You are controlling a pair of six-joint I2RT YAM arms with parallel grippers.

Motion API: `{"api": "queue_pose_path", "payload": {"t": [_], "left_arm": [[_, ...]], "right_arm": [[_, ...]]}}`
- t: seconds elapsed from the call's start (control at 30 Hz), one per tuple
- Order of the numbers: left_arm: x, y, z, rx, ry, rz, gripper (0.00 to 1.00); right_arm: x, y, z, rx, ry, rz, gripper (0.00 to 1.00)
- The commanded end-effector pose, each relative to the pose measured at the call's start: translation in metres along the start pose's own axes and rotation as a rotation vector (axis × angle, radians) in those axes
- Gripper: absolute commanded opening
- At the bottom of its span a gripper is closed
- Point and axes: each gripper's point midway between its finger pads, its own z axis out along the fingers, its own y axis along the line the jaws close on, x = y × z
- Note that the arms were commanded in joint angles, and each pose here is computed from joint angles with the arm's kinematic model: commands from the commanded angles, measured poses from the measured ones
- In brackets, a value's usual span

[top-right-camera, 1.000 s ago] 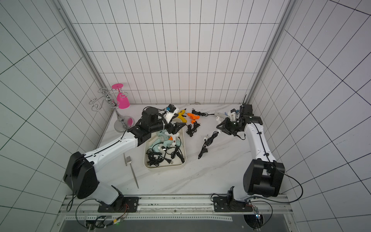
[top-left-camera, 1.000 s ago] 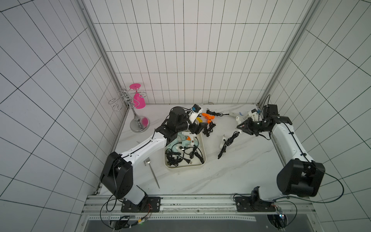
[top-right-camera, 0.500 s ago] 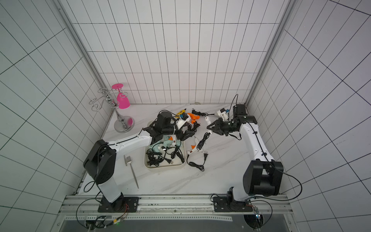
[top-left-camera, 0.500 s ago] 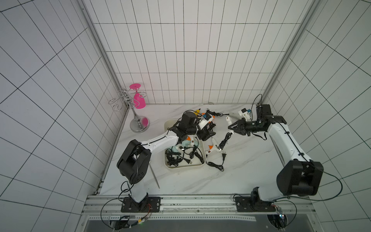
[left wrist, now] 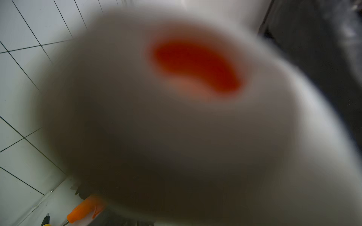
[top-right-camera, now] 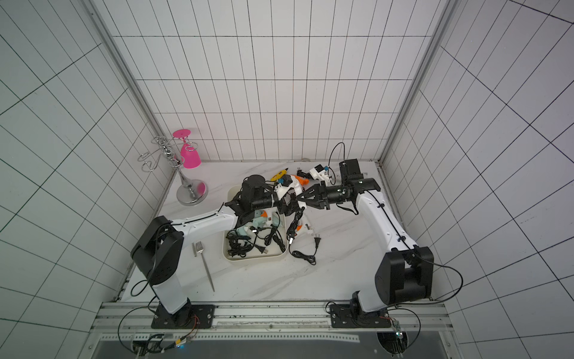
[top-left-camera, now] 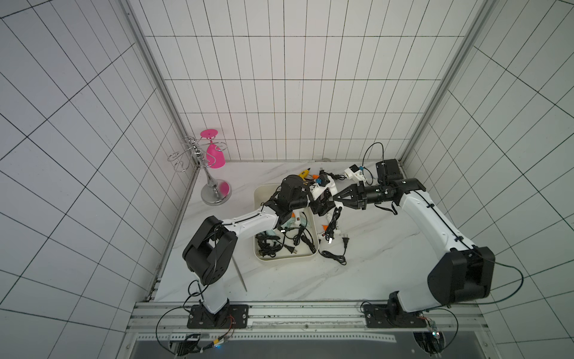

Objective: Put the hot melt glue gun into the storage box
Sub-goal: Pick up the hot melt adhesive gun from the center of the board, then place the hot melt adhesive gun in the storage box.

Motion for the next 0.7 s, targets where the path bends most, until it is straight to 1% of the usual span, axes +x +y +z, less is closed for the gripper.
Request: {"api": "queue_pose_path", "payload": {"t": [0.0,0.1,0.2,0.27,0.33,0.4,0.43,0.5,0.53,0.6,0.63,0.67], "left_arm": [[-0.014,0.009,-0.007,-0.089,-0.037,0.1,0.79],[-0.02,0.012,-0.013,-0.127,-0.055,0.123,0.74],[-0.026,0.013,-0.019,-0.15,-0.071,0.135,0.65],[-0.031,0.013,-0.023,-0.162,-0.085,0.142,0.55],[-0.033,0.015,-0.026,-0.176,-0.09,0.148,0.41],[-0.037,0.016,-0.029,-0.187,-0.096,0.15,0.32],[-0.04,0.016,-0.03,-0.187,-0.1,0.152,0.28],[-0.043,0.013,-0.033,-0.176,-0.095,0.15,0.24],[-0.043,0.011,-0.034,-0.168,-0.083,0.152,0.2],[-0.041,0.007,-0.037,-0.15,-0.052,0.158,0.19],[-0.039,0.006,-0.04,-0.146,-0.026,0.166,0.17],[-0.037,0.005,-0.044,-0.144,0.003,0.17,0.16]], "right_arm": [[0.009,0.028,0.008,-0.129,0.062,-0.065,0.04],[0.011,0.031,0.013,-0.145,0.084,-0.067,0.04],[0.012,0.033,0.016,-0.156,0.097,-0.068,0.04],[0.011,0.033,0.017,-0.159,0.1,-0.068,0.04],[0.01,0.033,0.019,-0.162,0.106,-0.07,0.04],[0.009,0.032,0.02,-0.16,0.107,-0.065,0.05],[0.008,0.03,0.021,-0.157,0.108,-0.061,0.07],[0.007,0.028,0.021,-0.153,0.106,-0.059,0.13],[0.005,0.029,0.021,-0.149,0.103,-0.066,0.2],[0.0,0.031,0.017,-0.133,0.081,-0.088,0.37],[-0.004,0.032,0.012,-0.118,0.059,-0.107,0.42],[-0.009,0.033,0.006,-0.1,0.032,-0.123,0.45]]}}
